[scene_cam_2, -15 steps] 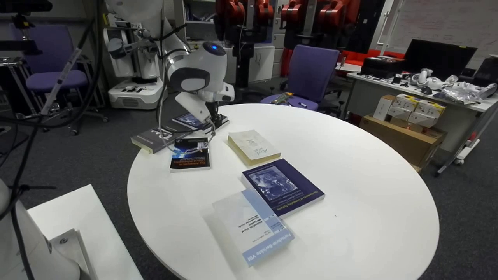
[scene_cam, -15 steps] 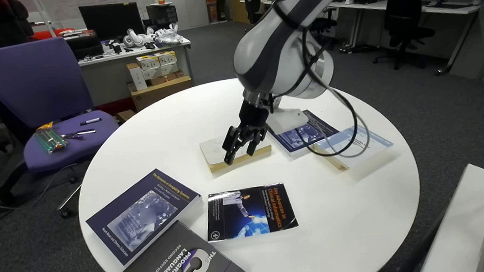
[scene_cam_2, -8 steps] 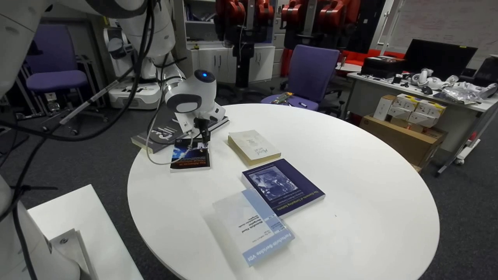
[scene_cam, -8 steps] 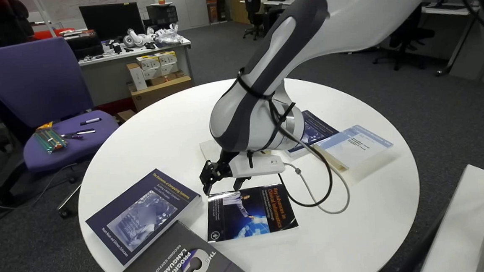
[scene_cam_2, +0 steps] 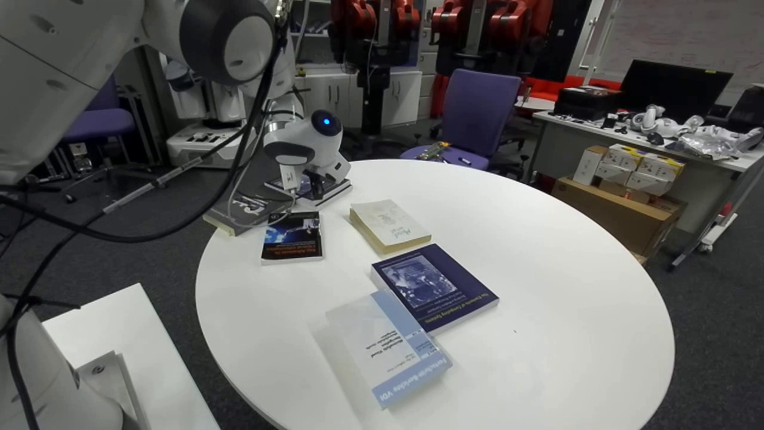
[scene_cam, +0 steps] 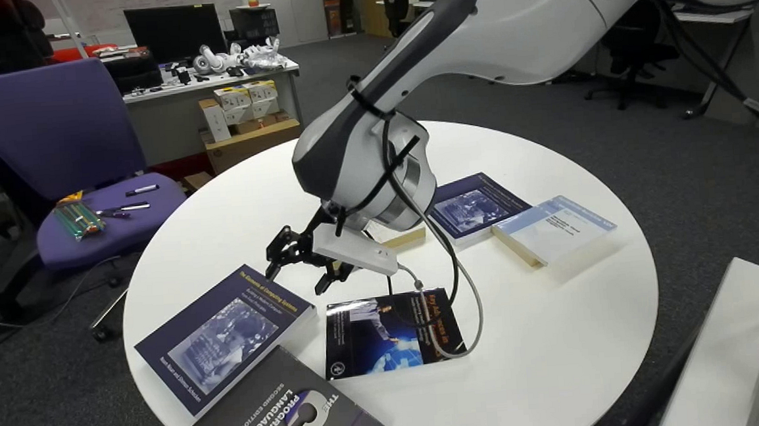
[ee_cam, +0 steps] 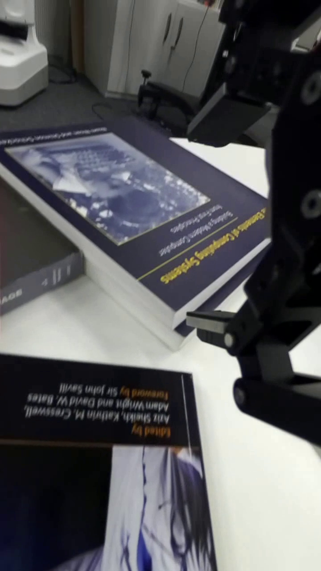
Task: Move one book from the left to the right.
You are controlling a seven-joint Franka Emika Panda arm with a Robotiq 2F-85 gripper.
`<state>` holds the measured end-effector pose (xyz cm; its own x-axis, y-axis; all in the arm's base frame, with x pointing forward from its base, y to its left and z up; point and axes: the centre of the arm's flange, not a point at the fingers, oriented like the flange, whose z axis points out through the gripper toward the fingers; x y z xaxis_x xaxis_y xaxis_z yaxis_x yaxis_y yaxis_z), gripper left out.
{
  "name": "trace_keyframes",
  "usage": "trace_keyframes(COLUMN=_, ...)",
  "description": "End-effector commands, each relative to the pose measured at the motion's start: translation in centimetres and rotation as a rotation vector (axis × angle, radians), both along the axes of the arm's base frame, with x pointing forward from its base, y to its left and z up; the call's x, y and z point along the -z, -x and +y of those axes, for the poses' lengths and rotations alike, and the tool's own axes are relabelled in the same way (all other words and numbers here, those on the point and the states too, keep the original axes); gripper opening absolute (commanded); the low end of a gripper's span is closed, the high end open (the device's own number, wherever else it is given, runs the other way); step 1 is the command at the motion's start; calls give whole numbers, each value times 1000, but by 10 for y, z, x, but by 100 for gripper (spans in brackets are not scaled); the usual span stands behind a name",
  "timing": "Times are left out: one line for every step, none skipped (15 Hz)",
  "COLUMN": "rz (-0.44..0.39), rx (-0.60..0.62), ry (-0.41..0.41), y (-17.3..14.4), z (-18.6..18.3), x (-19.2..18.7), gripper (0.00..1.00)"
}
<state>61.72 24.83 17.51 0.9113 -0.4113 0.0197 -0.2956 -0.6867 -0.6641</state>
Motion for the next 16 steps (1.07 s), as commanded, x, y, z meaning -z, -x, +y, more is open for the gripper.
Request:
trace_keyframes(rz=-6, rx=3, ry=-17, y=-4, z=-2, x=-3, gripper=100)
trace_keyframes(rz=-8, rx=8, ry=-25, y=-6, z=-4, x=-4, gripper=100)
trace_keyframes(rz=-6, rx=11, ry=-28, y=-7, z=-6, x=-2, gripper=100)
trace_keyframes(rz=-2, rx=12, ry=-29, y=-6, z=-6, x=0, gripper=100)
trace_keyframes(rz=0, rx=11, ry=-31, y=-6, z=-5, x=1, gripper=100)
trace_keyframes(rz=1, rx=9, ry=-32, y=-5, z=-4, x=1, gripper=100)
trace_keyframes(rz=1, rx=9, ry=-33, y=-5, z=-3, x=1, gripper=100)
trace_keyframes(rz=1, rx=8, ry=-33, y=-5, z=-3, x=1, gripper=100)
trace_keyframes(rz=1, rx=8, ry=-33, y=-5, z=-3, x=0, gripper=100)
trace_keyframes(rz=1, rx=8, ry=-33, y=-5, z=-3, x=0, gripper=100)
trace_keyframes(rz=1, rx=8, ry=-33, y=-5, z=-3, x=0, gripper=100)
trace_keyframes(rz=1, rx=8, ry=-33, y=-5, z=-3, x=0, gripper=100)
trace_keyframes(rz=1, rx=8, ry=-33, y=-5, z=-3, x=0, gripper=100)
trace_keyframes(rz=1, rx=8, ry=-33, y=-5, z=-3, x=0, gripper=100)
trace_keyframes(rz=4, rx=4, ry=-27, y=-1, z=-2, x=2, gripper=100)
trace_keyframes(rz=10, rx=2, ry=-32, y=2, z=0, x=6, gripper=100)
